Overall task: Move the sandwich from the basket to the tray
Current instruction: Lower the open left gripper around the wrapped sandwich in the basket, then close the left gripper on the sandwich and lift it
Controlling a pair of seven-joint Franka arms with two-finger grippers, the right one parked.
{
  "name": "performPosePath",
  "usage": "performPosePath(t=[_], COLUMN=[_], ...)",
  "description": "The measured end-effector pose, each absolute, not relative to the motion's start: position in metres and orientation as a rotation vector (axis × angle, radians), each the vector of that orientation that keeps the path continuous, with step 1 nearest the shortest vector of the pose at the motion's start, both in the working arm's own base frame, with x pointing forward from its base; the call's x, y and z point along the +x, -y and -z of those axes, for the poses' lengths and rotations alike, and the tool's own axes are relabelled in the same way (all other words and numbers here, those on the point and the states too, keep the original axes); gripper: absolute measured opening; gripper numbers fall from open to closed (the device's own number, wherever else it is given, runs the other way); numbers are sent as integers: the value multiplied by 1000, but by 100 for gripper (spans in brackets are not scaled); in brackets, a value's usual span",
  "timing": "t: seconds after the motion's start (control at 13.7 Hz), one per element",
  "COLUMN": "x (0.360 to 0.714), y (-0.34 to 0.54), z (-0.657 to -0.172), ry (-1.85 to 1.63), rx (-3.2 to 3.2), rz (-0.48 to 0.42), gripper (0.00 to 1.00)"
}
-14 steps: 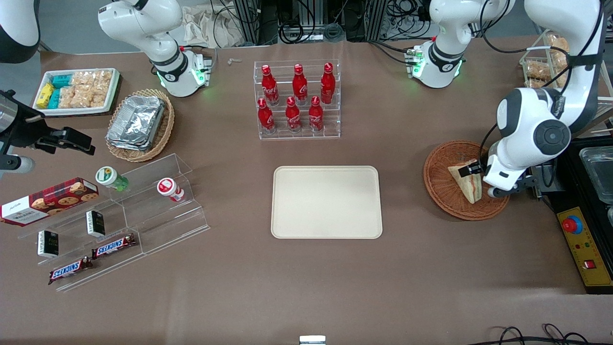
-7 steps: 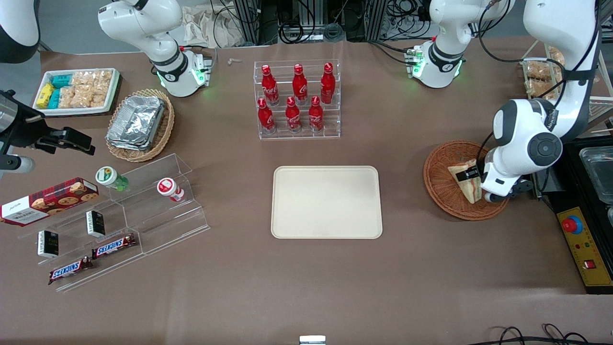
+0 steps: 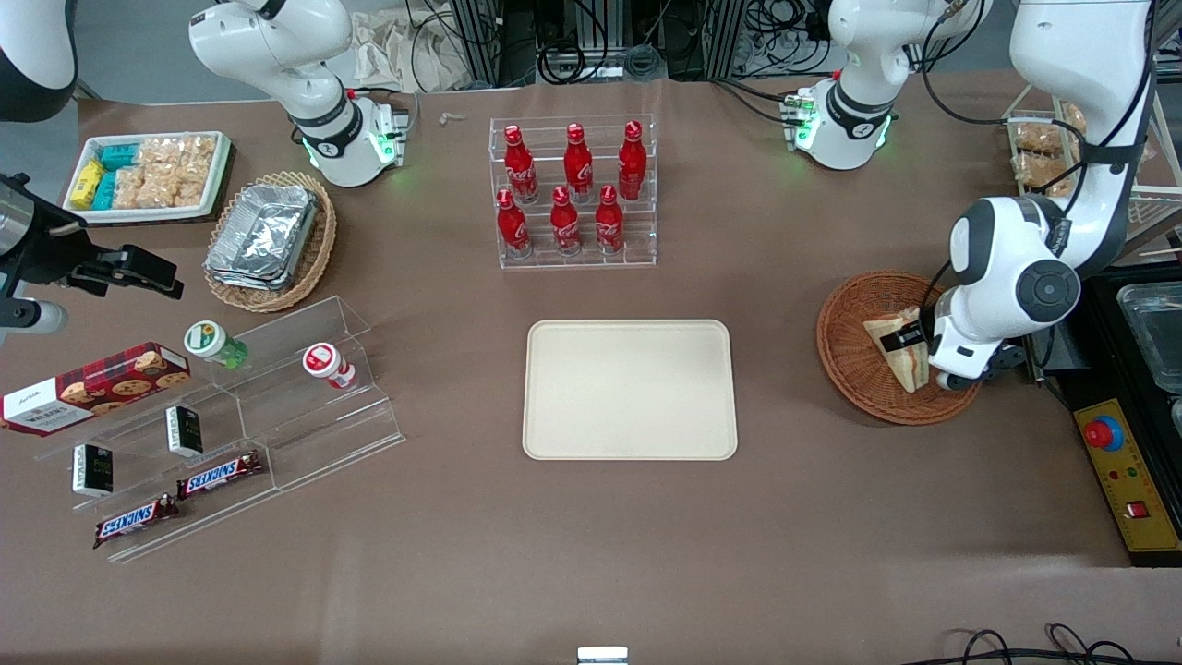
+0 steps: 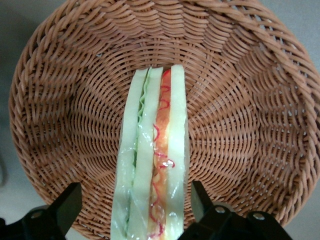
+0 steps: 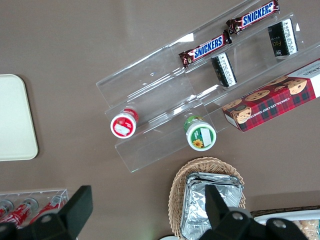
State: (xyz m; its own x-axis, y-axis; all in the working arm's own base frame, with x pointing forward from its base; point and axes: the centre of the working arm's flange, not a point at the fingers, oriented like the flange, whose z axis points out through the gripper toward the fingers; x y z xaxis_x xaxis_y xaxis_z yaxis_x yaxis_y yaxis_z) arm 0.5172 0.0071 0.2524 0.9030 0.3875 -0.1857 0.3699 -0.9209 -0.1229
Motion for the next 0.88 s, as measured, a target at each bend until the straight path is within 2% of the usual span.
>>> performPosePath(t=[0.07, 0.15, 0.22, 0.37, 0.44, 0.59, 0.66, 0.73, 0.88], x=[517, 517, 517, 517, 517, 517, 518, 519, 522], y=[-7, -6, -4, -2, -2, -2, -2, -1, 0], z=[-251, -248, -246, -243, -242, -242, -243, -244, -250], ry=[605, 615, 626, 634, 638, 642, 650, 658, 670], rx=[-2979, -2976, -2972, -2969, -2968, -2968, -2967, -2966, -2957], rz=[-317, -321, -324, -329, -330, -326, -323, -317, -324], gripper=[90, 90, 84, 64, 64, 49, 49, 43, 42])
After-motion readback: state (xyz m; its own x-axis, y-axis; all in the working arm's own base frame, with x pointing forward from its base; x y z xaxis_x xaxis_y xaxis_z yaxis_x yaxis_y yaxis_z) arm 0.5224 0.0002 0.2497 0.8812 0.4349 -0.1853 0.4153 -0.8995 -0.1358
